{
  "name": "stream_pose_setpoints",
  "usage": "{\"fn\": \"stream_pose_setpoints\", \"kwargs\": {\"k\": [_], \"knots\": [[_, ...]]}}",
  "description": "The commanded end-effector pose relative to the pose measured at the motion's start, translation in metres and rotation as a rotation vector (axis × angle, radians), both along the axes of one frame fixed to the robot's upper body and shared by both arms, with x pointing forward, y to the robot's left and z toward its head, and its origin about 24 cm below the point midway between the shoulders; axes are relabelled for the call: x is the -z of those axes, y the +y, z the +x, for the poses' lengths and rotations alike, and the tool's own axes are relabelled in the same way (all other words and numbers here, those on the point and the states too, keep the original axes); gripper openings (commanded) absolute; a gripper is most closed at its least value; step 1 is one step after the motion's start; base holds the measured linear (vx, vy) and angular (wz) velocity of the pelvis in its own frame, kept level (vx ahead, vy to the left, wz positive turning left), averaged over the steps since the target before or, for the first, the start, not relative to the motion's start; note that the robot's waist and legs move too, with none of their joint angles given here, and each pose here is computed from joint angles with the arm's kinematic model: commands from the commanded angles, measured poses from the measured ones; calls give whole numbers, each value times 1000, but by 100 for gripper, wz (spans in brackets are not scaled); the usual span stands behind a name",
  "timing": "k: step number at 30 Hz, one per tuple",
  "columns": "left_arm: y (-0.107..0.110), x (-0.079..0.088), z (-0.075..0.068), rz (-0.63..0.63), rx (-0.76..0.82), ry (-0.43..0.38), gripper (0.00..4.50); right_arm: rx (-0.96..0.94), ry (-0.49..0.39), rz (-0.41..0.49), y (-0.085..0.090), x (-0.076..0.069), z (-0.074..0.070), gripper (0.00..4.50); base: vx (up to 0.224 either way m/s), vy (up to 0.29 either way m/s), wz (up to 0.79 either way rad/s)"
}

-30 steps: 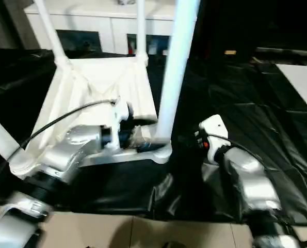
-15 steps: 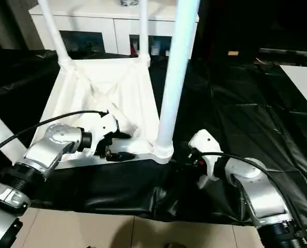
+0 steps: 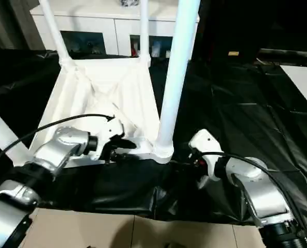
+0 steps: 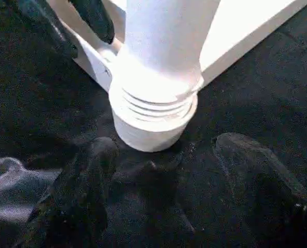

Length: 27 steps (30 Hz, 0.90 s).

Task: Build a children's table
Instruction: Rotate table base, then rotate leg to tighten

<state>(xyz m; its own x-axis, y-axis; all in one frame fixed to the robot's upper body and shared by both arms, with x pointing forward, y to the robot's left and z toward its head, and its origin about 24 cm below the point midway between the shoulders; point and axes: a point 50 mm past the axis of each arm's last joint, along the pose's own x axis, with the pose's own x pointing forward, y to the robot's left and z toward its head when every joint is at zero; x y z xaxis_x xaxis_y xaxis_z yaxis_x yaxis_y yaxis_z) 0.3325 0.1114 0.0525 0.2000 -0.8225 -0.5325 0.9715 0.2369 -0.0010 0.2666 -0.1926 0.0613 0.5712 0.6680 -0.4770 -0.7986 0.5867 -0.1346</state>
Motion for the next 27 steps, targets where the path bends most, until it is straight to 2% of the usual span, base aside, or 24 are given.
{"fn": "stream_pose_setpoints", "kwargs": {"k": [1, 4, 6, 7, 14, 15, 20, 24, 25, 27], "knots": [[-1, -1, 1, 37, 27, -5, 178, -13, -12, -10, 1, -5, 1, 346, 0, 0, 0], [1, 1, 2, 67, 37, 3, 165, -11, -13, -7, 1, -6, 1, 346, 0, 0, 0], [4, 3, 1, 92, 43, 9, 133, -12, -14, -2, 1, -7, 1, 346, 0, 0, 0], [5, 4, 1, 96, 43, 11, 133, -12, -14, 2, 1, -7, 1, 346, 0, 0, 0], [8, 6, 0, 97, 37, 15, 73, -19, -16, 22, 3, -8, 1, 346, 0, 0, 0], [9, 7, -1, 99, 40, 18, 47, -17, -18, 31, 4, -9, 2, 346, 0, 0, 0], [10, 9, -4, 98, 51, 22, 19, -5, -29, 48, 5, -11, 3, 346, 0, 0, 0], [7, 8, -9, 13, 37, 1, 8, 37, -50, 122, 7, -15, 6, 346, 0, 0, 0], [5, 7, -10, -15, 30, -3, 0, 37, -49, 151, 9, -16, 6, 373, 0, 0, 0], [2, 5, -13, -47, 33, -6, 0, 19, -34, 179, 12, -16, 5, 373, 0, 0, 0]]}}
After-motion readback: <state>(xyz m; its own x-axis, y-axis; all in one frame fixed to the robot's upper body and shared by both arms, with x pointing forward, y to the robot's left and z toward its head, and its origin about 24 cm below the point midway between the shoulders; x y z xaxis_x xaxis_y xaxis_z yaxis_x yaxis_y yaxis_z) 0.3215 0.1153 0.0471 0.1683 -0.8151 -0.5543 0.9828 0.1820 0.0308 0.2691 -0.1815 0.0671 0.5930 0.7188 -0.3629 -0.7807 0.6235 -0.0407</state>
